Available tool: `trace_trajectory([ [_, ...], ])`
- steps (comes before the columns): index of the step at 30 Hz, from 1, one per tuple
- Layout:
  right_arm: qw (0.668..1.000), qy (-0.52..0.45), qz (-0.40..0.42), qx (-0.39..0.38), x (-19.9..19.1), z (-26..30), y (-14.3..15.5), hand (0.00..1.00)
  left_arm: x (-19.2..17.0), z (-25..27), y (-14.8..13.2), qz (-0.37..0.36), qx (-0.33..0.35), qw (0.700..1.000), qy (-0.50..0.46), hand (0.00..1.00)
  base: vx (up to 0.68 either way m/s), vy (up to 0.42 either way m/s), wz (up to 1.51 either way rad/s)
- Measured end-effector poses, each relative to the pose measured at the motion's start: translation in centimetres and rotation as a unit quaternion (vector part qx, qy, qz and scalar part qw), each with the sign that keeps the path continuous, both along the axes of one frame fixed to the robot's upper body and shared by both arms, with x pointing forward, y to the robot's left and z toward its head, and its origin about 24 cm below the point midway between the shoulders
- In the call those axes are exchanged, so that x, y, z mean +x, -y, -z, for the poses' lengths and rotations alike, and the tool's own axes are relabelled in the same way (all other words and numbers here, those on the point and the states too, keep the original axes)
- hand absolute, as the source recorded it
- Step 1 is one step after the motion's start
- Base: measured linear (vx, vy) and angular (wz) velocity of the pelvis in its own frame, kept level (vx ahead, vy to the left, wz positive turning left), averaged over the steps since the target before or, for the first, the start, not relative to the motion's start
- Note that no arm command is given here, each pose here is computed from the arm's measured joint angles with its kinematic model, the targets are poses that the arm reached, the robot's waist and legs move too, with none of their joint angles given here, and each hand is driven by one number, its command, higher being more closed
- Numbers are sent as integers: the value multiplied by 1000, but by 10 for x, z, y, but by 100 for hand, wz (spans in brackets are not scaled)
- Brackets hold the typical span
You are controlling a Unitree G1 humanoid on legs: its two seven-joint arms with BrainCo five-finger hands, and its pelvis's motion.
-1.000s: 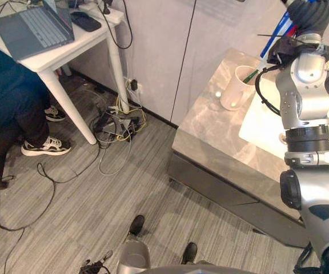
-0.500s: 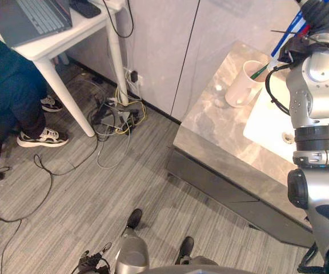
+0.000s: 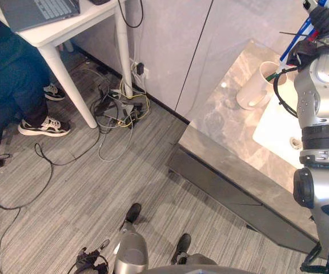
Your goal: Organize washtable
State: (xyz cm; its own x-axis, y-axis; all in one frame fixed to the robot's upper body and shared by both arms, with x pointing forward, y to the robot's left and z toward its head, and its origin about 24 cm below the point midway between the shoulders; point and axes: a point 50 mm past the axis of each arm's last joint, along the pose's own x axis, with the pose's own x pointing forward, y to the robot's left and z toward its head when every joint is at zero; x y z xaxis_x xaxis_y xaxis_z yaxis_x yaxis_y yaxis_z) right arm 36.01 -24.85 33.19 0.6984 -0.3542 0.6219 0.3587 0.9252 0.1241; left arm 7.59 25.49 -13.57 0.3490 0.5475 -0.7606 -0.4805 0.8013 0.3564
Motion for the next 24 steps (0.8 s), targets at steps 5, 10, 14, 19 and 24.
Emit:
trace_trajectory([
  [5,1000,8,-2,0,-1,-6,-2,100,5,-3,-1,2,5,1000,10,0,-18,3,3],
  [10,1000,8,-2,0,-1,-6,-2,100,11,-6,-3,3,11,1000,23,0,14,3,8],
  [14,1000,7,-3,0,-1,-5,-1,100,14,-7,-3,4,11,1000,27,0,-2,5,3],
  [19,1000,-9,1,-1,1,6,2,100,19,-8,-2,6,12,999,34,0,-18,6,-1],
  [24,999,-31,7,-1,2,23,6,100,20,-9,-2,6,12,999,35,0,-15,-1,-3],
])
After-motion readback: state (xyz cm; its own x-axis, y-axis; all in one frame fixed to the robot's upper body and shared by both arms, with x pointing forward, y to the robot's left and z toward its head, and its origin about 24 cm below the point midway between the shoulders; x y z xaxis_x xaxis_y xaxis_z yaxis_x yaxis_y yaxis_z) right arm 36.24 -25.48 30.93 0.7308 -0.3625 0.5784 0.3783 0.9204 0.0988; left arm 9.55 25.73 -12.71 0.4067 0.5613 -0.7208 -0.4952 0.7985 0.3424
